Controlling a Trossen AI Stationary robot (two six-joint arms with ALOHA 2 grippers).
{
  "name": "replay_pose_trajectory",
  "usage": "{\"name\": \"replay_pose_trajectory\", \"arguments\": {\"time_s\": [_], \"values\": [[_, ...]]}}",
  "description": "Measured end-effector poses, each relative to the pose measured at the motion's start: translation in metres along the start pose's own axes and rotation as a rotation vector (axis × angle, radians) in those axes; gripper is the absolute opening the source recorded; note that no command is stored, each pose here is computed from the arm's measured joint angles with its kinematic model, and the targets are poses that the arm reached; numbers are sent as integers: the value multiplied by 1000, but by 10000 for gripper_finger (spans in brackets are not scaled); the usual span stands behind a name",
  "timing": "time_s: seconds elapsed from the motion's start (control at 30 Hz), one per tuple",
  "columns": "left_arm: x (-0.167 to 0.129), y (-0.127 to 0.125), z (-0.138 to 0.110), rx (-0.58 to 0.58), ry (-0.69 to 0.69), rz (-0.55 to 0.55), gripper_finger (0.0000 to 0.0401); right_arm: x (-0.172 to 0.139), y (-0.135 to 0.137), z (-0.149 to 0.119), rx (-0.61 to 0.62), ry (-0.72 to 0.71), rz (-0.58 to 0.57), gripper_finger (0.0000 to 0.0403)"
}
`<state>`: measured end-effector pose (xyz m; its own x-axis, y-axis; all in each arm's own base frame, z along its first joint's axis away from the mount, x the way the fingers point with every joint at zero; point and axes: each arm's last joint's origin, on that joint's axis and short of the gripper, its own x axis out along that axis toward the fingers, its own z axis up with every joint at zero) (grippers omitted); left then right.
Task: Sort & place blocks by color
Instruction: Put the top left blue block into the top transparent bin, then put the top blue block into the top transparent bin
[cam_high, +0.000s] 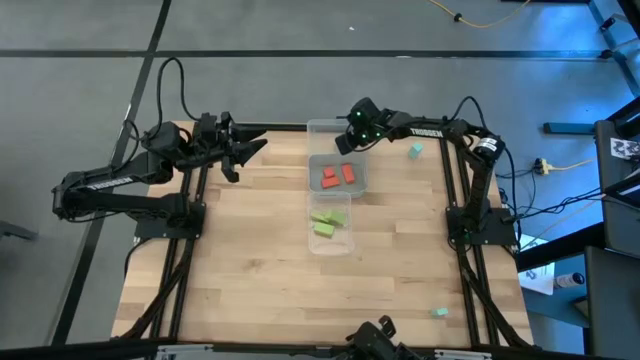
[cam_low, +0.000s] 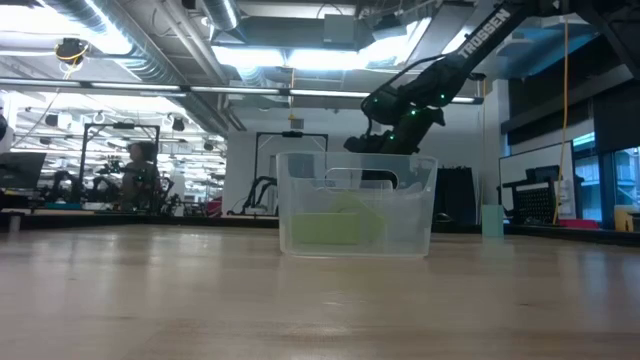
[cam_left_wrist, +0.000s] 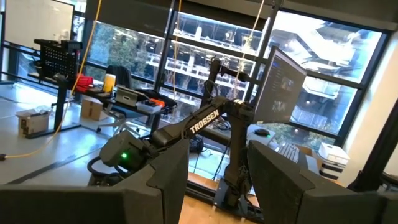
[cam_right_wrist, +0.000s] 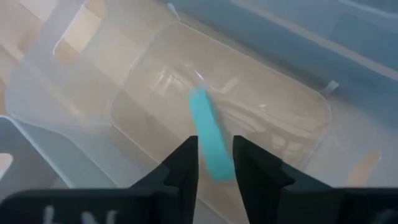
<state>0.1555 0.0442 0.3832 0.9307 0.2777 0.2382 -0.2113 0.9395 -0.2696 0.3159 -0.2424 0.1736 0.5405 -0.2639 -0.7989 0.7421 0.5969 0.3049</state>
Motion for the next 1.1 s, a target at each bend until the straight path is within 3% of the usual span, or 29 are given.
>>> {"name": "replay_pose_trajectory", "arguments": {"time_s": [0.3, 0.43, 0.6, 0.73, 0.87, 0.97, 1.1], "values": [[0, 0, 0, 0, 0, 0, 157, -14, 6, 10, -15, -78, 53, 107], [0, 0, 0, 0, 1, -1, 157, -51, 13, 19, -50, -147, 92, 123], [0, 0, 0, 0, 1, -1, 157, -113, 22, 15, -95, -157, 115, 171], [0, 0, 0, 0, 1, -2, 157, -158, 35, -12, -147, -159, 182, 211], [0, 0, 0, -1, 3, -7, 157, -184, 41, -58, -160, -222, 273, 230], [0, 0, 0, -1, 3, -9, 157, -194, 41, -95, -119, -307, 420, 232], [0, 0, -1, -1, 8, -8, 157, -212, 45, -125, -118, -530, 675, 232]]}}
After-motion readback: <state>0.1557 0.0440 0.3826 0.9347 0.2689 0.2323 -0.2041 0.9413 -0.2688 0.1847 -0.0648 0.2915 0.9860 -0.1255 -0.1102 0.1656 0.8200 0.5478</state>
